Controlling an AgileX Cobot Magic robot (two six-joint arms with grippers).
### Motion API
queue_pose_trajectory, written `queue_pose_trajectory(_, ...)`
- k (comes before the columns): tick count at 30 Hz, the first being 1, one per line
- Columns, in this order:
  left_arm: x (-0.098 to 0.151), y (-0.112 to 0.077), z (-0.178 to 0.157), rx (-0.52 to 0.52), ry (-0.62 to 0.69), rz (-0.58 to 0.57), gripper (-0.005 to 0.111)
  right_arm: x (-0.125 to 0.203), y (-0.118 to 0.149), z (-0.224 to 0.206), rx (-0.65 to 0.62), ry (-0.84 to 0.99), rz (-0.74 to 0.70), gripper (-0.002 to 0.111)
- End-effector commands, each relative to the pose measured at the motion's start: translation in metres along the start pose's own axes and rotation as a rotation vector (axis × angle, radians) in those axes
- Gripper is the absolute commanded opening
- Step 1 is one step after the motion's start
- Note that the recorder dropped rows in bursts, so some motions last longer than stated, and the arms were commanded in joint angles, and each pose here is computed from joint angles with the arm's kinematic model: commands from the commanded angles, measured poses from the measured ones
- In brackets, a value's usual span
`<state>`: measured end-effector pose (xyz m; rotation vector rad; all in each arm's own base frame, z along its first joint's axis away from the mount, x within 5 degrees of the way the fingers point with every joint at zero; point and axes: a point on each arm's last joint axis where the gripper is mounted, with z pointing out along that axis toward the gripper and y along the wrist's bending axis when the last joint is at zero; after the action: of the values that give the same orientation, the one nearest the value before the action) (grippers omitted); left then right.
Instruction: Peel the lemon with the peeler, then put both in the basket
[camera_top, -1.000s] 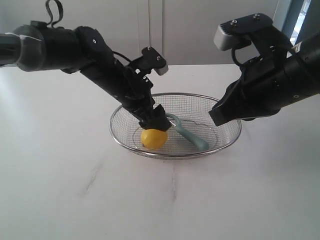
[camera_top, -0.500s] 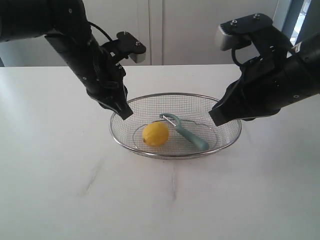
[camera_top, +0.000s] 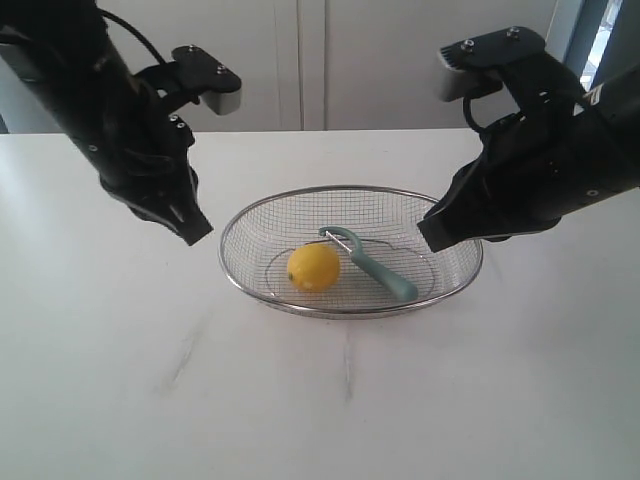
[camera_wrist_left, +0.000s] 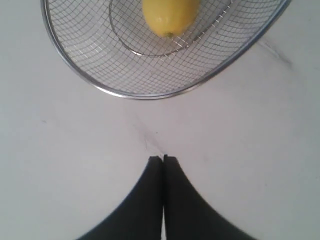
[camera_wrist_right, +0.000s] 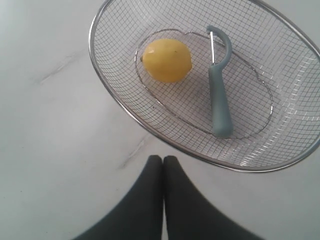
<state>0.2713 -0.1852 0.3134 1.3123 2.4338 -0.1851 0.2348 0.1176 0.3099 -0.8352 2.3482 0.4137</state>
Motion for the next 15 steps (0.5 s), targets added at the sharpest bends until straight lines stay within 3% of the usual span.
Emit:
queue_pose_trajectory(1, 0.028, -0.015, -0.032, -0.018, -0.051, -0.033, 0.0, 0.001, 0.001, -0.001, 0.002, -0.003, -0.002, 0.0)
queue_pose_trajectory(3, 0.042, -0.023, -0.047, -0.031, -0.085, -0.042, 0.0, 0.001, 0.001, -0.001, 0.002, -0.003, -0.002, 0.0)
queue_pose_trajectory(8, 0.104, -0.055, -0.1, -0.079, -0.243, -0.111, 0.0, 0.001, 0.001, -0.001, 0.002, -0.003, -0.002, 0.0)
queue_pose_trajectory(15, 0.165, -0.084, -0.13, -0.123, -0.422, -0.178, 0.0, 0.0, 0.001, -0.001, 0.002, -0.014, 0.012, 0.0)
